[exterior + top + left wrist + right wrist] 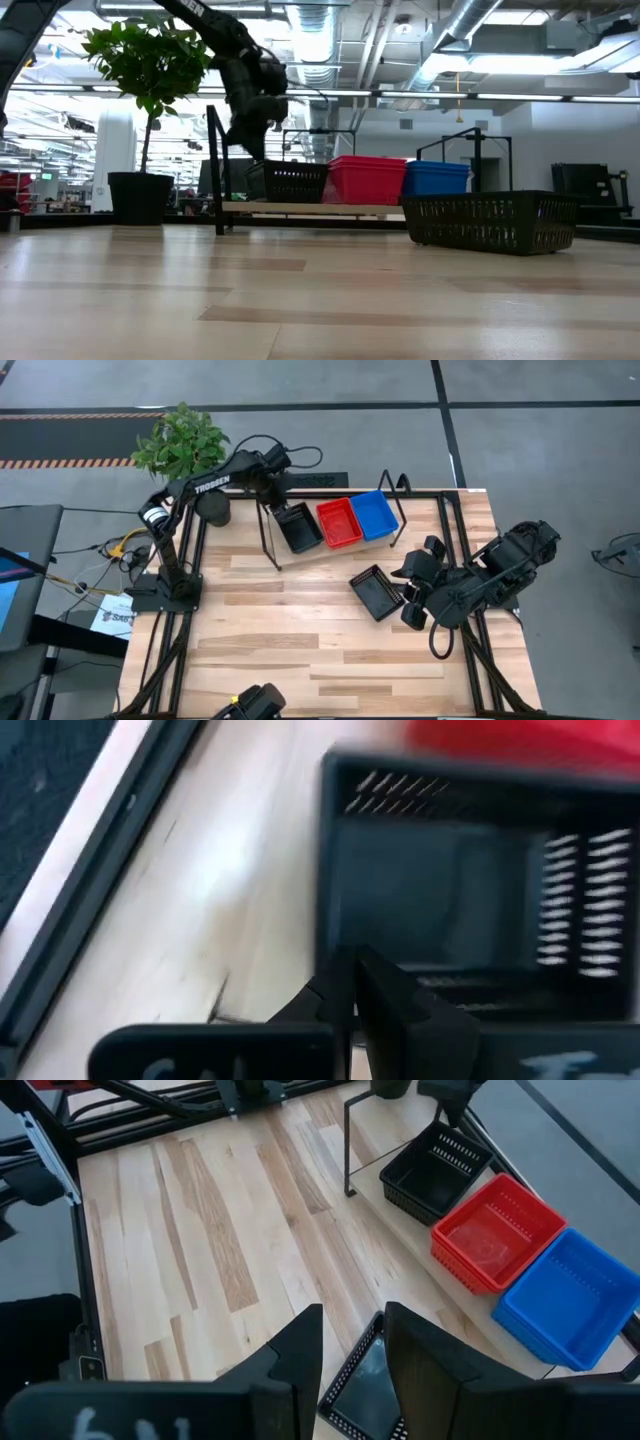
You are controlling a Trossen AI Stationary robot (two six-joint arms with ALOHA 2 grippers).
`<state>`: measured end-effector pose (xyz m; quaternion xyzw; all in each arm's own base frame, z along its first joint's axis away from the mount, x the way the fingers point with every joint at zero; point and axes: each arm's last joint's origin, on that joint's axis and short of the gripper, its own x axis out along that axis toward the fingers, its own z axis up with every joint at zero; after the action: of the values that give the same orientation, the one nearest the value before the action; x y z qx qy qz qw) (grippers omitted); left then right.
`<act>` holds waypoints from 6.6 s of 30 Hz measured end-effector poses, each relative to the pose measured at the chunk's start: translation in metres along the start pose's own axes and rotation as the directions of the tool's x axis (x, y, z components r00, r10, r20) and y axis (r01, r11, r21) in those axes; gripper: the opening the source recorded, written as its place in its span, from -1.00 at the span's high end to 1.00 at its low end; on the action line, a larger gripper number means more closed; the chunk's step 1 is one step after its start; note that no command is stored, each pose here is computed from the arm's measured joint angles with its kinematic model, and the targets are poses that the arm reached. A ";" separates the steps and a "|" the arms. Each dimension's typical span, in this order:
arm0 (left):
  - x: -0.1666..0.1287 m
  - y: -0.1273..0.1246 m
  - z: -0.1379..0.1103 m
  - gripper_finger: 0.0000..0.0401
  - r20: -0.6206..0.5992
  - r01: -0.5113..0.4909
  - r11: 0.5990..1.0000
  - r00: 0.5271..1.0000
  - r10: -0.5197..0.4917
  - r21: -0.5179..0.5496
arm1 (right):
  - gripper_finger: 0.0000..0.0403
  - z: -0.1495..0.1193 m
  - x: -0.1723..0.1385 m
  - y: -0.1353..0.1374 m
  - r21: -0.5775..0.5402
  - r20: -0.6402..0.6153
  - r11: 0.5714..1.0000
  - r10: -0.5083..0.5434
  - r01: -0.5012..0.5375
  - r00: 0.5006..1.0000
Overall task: Stack baskets on shelf by color
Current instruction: Stack the left black bin on the top of the black bin on the shelf, then stack the black bin on the top of the black bin on the shelf
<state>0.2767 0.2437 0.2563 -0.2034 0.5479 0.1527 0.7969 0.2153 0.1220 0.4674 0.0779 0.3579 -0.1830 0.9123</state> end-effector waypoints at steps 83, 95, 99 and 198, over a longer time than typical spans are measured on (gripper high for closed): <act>0.108 -0.264 0.016 0.06 0.216 0.130 0.946 0.956 -0.199 0.296 | 0.34 -0.152 0.182 0.003 0.263 -0.485 0.886 -0.220 0.381 0.846; 0.110 -0.265 0.023 0.16 0.341 -0.045 0.932 0.936 -0.087 0.361 | 0.34 -0.161 0.170 0.007 0.267 -0.501 0.863 -0.256 0.429 0.827; 0.128 -0.265 0.020 0.20 0.293 -0.021 0.923 0.951 -0.100 0.384 | 0.34 -0.165 0.165 0.009 0.263 -0.505 0.857 -0.269 0.444 0.820; -0.028 -0.026 -0.027 0.54 0.216 -0.159 0.985 0.966 0.140 0.071 | 0.34 -0.175 0.151 0.011 0.238 -0.517 0.838 -0.318 0.490 0.795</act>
<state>0.2571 0.2071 0.2776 -0.1089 0.4805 0.2088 0.8448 0.2126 0.1375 0.2365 0.2048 0.5305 -0.4158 0.7098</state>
